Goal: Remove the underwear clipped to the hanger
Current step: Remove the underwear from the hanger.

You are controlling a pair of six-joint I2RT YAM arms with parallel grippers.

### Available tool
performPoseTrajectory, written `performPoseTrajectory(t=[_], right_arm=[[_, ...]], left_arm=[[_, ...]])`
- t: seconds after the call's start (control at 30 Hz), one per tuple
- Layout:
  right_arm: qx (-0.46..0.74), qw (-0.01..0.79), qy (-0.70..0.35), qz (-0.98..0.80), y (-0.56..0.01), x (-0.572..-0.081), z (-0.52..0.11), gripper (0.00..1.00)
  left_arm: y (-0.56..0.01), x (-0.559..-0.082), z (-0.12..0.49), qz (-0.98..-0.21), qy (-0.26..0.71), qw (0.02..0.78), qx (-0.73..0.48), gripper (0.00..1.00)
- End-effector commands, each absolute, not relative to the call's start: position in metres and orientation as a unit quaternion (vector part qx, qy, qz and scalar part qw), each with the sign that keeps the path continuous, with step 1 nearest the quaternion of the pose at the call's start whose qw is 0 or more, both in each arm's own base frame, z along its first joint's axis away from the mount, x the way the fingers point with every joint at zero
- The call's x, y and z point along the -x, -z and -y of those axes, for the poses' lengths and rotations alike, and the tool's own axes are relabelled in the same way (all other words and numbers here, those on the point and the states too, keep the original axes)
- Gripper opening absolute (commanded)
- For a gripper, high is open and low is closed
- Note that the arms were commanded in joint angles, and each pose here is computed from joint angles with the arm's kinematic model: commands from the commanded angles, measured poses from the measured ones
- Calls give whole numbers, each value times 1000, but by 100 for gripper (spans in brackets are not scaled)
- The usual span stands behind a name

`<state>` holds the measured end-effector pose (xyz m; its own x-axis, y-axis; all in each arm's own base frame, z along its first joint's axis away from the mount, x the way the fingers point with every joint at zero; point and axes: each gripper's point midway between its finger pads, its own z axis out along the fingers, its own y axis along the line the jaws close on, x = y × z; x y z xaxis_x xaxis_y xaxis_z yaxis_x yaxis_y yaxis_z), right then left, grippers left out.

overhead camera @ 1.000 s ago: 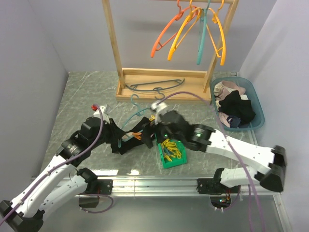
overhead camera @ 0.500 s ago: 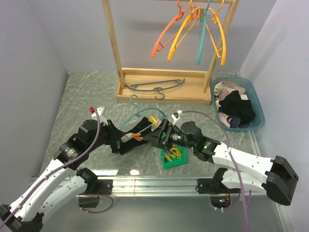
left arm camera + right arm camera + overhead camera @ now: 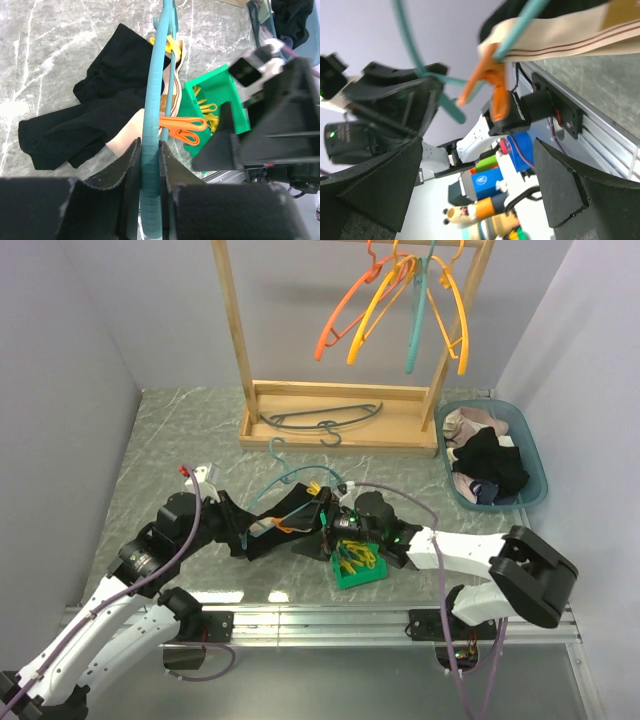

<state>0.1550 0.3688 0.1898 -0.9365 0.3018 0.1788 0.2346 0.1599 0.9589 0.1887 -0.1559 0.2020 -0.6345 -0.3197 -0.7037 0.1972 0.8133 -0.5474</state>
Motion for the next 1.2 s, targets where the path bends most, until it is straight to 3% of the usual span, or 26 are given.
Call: performPoseTrajectory(t=[0.0,0.37,0.8,0.97,1.0,1.07,1.1,1.17], right_arm=[[-165,-9,-657,-736,-210,-153,-378,98],[-175,-28,-655,-735,-197,-174,-388,90],[-179,-36,-674,-716,-193,-175,-388,48],[-177,-32,-674,-716,-193,-176,-388,42],[-176,-30,-677,-714,-195,-176,-388,32],[-177,-33,-679,-711,-194,-176,-388,23],[-175,-33,-680,-711,-195,-175,-388,10],[-173,-32,-681,-711,-196,-175,-388,0]], left_arm=[[-218,-191,162,-833,328,445,32,0],[-221,-188,165,-828,339,447,24,0],[-221,-188,166,-827,340,447,25,0],[-220,-187,165,-828,339,447,25,0],[-221,-187,165,-827,339,447,25,0],[-220,-187,165,-828,339,446,25,0],[-220,-187,165,-828,339,447,25,0],[-220,-187,165,-828,339,446,25,1]])
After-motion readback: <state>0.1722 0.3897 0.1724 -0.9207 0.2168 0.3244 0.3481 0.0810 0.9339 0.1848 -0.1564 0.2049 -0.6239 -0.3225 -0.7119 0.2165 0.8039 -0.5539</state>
